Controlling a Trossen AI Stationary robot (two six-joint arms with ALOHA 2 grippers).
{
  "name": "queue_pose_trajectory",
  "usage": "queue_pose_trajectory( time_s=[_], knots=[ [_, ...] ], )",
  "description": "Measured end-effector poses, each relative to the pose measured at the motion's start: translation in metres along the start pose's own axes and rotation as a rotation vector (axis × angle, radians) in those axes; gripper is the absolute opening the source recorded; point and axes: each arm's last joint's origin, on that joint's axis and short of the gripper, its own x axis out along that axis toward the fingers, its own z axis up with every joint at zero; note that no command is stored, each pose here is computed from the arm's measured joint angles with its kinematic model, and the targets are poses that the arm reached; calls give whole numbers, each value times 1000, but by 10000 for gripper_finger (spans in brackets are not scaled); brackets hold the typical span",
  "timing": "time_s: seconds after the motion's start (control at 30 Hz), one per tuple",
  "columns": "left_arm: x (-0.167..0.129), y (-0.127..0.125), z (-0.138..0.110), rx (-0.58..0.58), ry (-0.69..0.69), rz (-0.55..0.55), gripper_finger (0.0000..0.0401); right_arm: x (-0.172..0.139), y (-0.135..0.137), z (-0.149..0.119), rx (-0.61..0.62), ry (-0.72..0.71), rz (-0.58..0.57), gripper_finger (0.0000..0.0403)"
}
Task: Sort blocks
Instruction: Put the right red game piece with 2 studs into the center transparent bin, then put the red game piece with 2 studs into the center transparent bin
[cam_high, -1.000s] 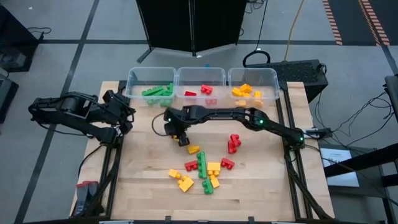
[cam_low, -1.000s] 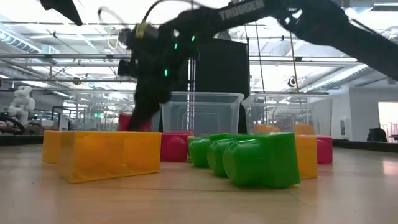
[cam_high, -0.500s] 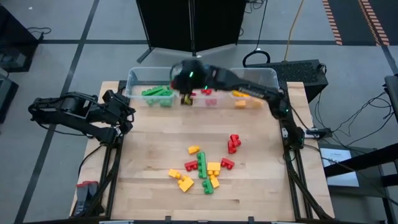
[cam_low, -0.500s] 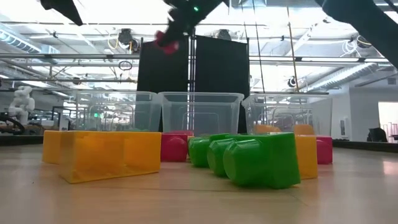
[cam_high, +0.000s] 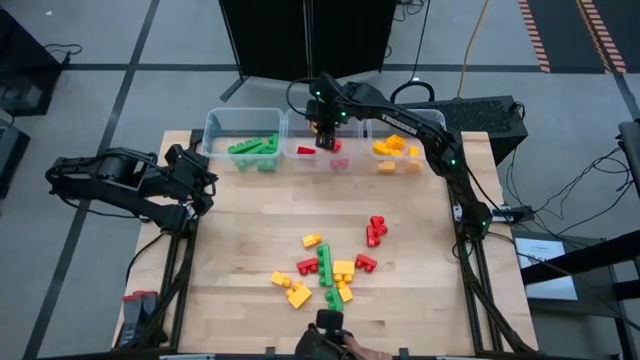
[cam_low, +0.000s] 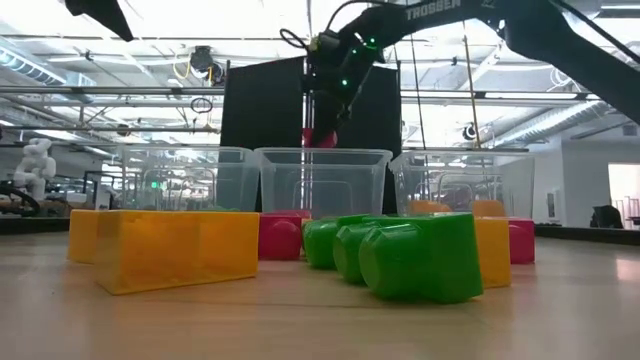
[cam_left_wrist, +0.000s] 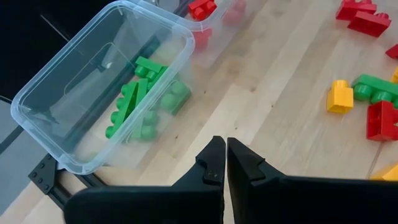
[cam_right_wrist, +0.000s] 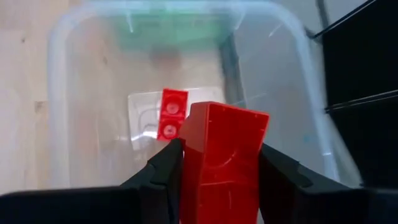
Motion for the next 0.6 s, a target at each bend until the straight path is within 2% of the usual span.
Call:
queue_pose_trajectory(
  time_s=[0.1,0.13,0.3,0.37,0.5,0.6],
  knots=[
    [0,0,0,-1,0,0,0,2,-1,-4,7,20,24,134],
    [0,0,0,-1,0,0,0,2,-1,-3,3,20,24,146],
    [0,0,0,0,0,0,0,-8,0,1,16,-9,10,273],
    [0,0,0,0,0,0,0,-16,0,1,32,-12,8,302],
    [0,0,0,0,0,0,0,-46,9,4,29,-23,19,307],
    [0,0,0,0,0,-1,0,-92,30,-1,53,10,118,288]
  ],
)
